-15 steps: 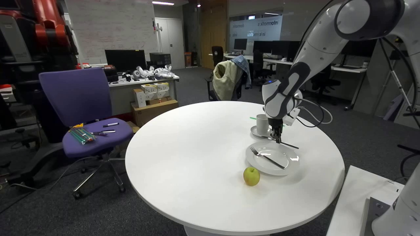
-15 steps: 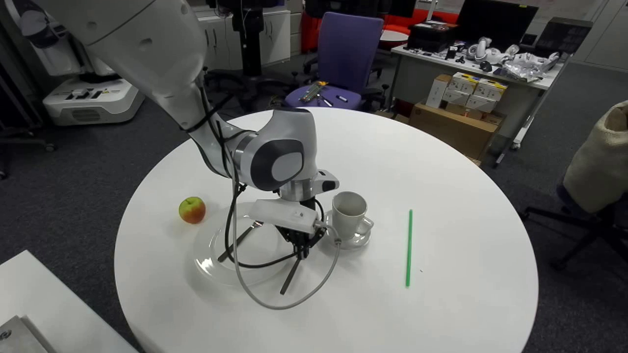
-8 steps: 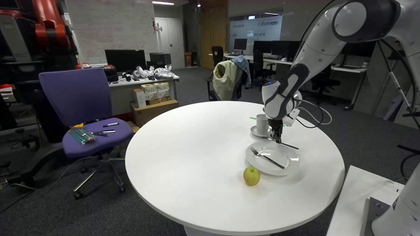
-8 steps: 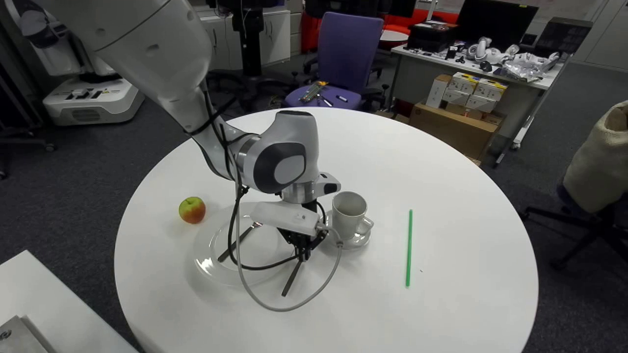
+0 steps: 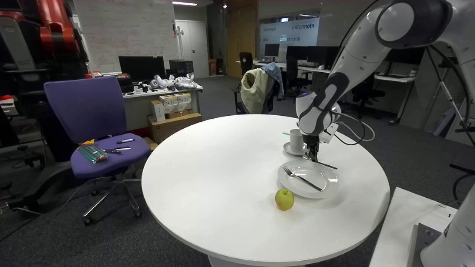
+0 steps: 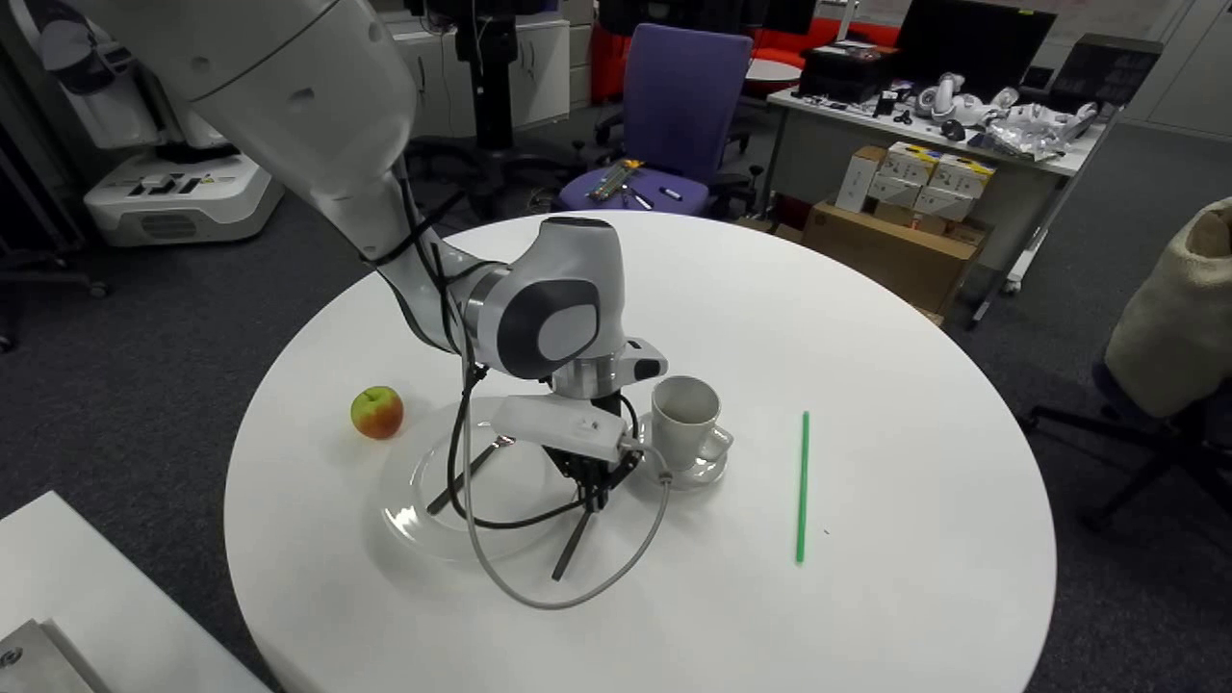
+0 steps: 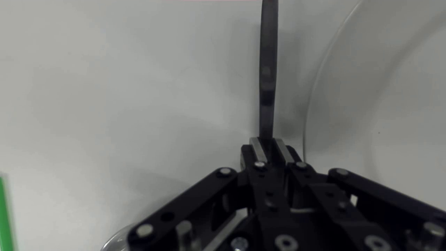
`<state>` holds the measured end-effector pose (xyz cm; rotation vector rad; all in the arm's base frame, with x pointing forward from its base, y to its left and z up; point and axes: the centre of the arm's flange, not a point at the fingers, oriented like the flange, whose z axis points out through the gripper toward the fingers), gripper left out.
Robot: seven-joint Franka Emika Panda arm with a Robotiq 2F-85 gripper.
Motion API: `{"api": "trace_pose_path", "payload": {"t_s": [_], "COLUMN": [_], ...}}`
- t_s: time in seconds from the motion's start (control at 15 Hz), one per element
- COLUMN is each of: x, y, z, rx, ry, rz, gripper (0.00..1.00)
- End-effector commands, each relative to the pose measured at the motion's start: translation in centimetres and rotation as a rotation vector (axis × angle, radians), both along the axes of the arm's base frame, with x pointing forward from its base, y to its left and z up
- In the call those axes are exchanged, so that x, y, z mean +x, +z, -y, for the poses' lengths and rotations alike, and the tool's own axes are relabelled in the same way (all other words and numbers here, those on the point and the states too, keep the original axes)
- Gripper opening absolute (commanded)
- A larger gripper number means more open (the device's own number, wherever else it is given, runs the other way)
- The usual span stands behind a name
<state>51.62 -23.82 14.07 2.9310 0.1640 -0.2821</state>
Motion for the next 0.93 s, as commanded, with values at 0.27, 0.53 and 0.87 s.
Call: {"api": "trace_pose_path", "payload": {"t_s": [0.27,0.53,0.87], "x": [0.61,0.72,0.90], "y": [0.08,-0.19,-0.33], "z": [0.65,0.56,0.63], "rx": [0.021,0.023,0.023], "ry": [0.010,0.011,0.011], "rz": [0.012,0.007,0.006], "gripper": [0.03,0.03,0.03]}}
